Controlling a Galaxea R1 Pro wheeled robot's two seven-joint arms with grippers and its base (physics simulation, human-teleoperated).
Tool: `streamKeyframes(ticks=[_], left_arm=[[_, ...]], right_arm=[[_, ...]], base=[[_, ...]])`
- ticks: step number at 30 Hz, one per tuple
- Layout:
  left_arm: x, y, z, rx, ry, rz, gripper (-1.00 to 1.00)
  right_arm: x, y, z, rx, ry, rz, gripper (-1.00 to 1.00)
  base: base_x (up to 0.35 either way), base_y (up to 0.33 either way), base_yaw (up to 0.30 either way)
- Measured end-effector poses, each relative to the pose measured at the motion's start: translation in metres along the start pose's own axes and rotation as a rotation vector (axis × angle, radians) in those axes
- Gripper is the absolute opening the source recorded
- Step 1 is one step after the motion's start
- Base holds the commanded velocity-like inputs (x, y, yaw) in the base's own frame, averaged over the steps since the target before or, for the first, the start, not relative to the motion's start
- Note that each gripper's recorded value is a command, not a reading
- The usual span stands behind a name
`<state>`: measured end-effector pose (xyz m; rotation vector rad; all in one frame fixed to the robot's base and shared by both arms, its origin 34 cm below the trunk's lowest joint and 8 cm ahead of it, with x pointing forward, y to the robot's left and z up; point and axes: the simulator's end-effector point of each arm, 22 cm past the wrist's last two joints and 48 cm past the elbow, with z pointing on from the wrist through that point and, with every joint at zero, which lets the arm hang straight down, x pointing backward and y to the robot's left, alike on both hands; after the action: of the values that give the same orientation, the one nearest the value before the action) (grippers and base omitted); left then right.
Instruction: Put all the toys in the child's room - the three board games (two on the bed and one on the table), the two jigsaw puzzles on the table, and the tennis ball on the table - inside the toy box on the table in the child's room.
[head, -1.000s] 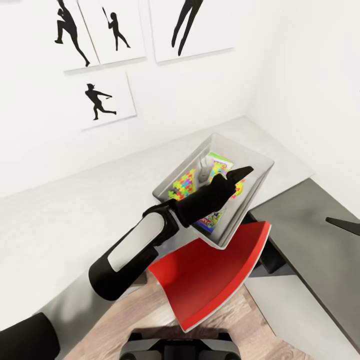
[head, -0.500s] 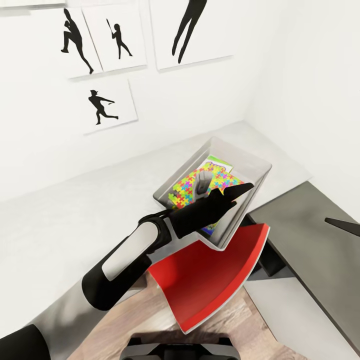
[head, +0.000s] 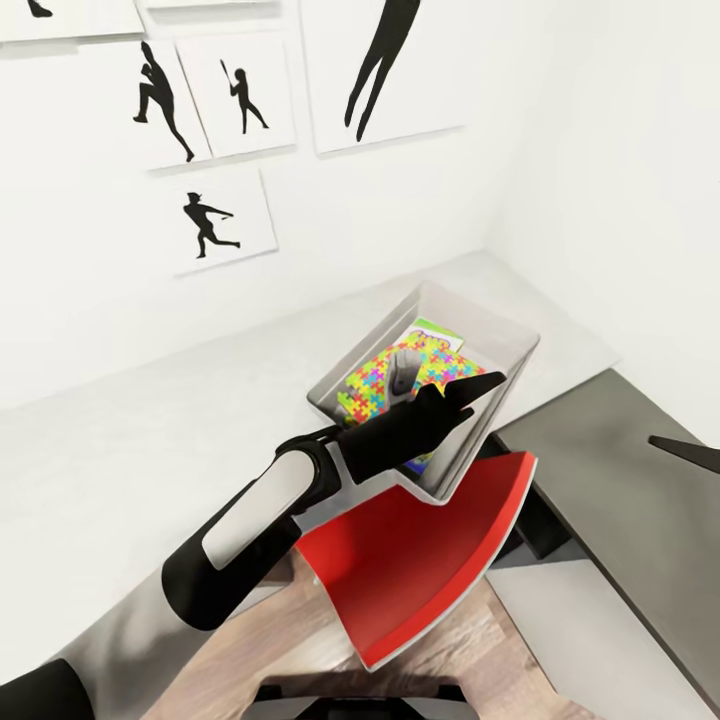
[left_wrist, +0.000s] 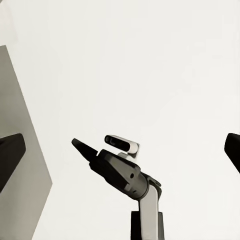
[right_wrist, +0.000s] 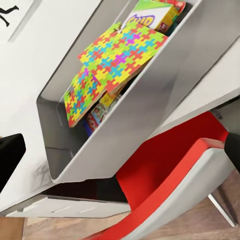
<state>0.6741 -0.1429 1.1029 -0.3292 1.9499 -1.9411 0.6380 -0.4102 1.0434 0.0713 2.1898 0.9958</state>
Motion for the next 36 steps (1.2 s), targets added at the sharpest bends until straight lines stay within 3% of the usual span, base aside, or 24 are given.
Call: streamKeyframes(ticks=[14,36], left_arm=[[0.002,-0.012,-0.001,0.01,0.0,0.019,1.0],[-0.004,-0.028,-0.007,0.022,-0.024,0.033,1.0]], right_arm=[[0.003,0.012,0.005,-0.024,0.02,-0.01,1.0],[-0.005,0.025,-0.002,-0.037,0.001,-0.034,1.0]], base=[[0.0,0.0,-0.049],[-0.029,0.0,-0.106]])
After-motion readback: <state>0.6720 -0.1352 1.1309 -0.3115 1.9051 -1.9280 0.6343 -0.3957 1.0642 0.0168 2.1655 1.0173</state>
